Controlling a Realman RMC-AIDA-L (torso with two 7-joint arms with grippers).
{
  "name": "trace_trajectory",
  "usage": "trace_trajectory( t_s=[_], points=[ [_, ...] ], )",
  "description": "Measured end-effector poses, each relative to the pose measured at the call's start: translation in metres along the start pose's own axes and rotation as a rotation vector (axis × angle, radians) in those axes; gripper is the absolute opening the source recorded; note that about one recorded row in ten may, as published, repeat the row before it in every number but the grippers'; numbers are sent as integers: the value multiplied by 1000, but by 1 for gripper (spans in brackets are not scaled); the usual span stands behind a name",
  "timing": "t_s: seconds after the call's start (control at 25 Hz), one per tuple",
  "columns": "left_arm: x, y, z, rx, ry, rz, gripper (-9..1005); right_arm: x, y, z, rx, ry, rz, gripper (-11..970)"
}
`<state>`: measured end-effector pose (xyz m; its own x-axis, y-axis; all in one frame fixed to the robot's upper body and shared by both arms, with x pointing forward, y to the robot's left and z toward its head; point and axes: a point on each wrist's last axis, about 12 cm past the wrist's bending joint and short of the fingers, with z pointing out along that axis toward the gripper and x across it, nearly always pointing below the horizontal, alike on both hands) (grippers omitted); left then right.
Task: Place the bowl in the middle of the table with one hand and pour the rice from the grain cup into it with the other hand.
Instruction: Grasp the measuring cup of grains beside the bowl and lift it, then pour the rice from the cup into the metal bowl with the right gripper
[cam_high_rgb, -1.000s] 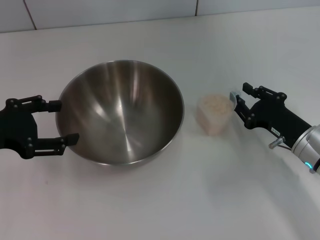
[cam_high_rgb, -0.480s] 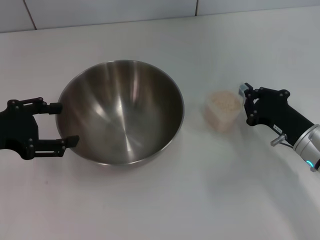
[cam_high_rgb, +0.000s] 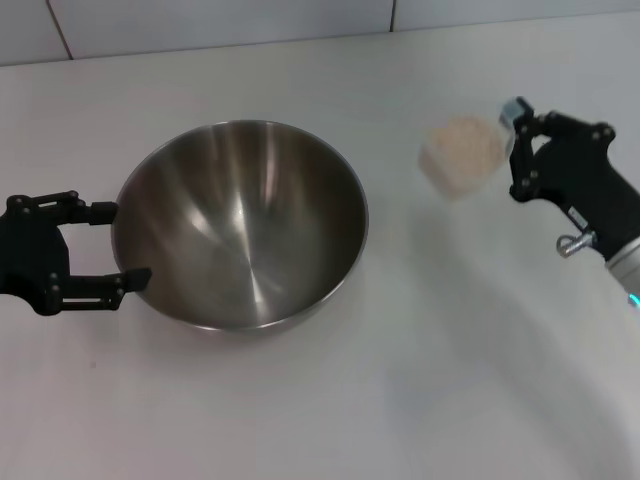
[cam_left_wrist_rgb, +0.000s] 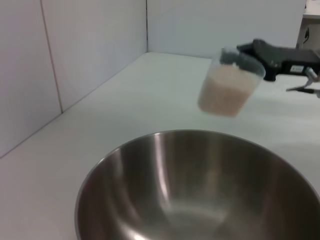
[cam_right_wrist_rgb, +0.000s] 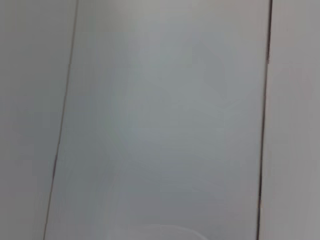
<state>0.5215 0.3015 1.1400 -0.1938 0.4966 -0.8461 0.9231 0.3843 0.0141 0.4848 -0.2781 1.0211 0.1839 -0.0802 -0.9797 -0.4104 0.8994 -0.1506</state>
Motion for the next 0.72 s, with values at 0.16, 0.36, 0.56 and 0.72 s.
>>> trace_trajectory(
  t_s=[0.16,0.36,0.56,0.72],
  points=[
    [-2,0,-1,-3,1,6,852,-15,6,22,-30,-113,-81,2],
    [-3,1,-2,-6,21,5,852,-32,37,56,-75,-230,-356,2],
    [-5,1,-2,-10,32,6,852,-36,80,76,-70,-236,-797,2],
    [-8,1,-3,-9,33,11,852,-35,101,77,-70,-235,-1164,2]
  ],
)
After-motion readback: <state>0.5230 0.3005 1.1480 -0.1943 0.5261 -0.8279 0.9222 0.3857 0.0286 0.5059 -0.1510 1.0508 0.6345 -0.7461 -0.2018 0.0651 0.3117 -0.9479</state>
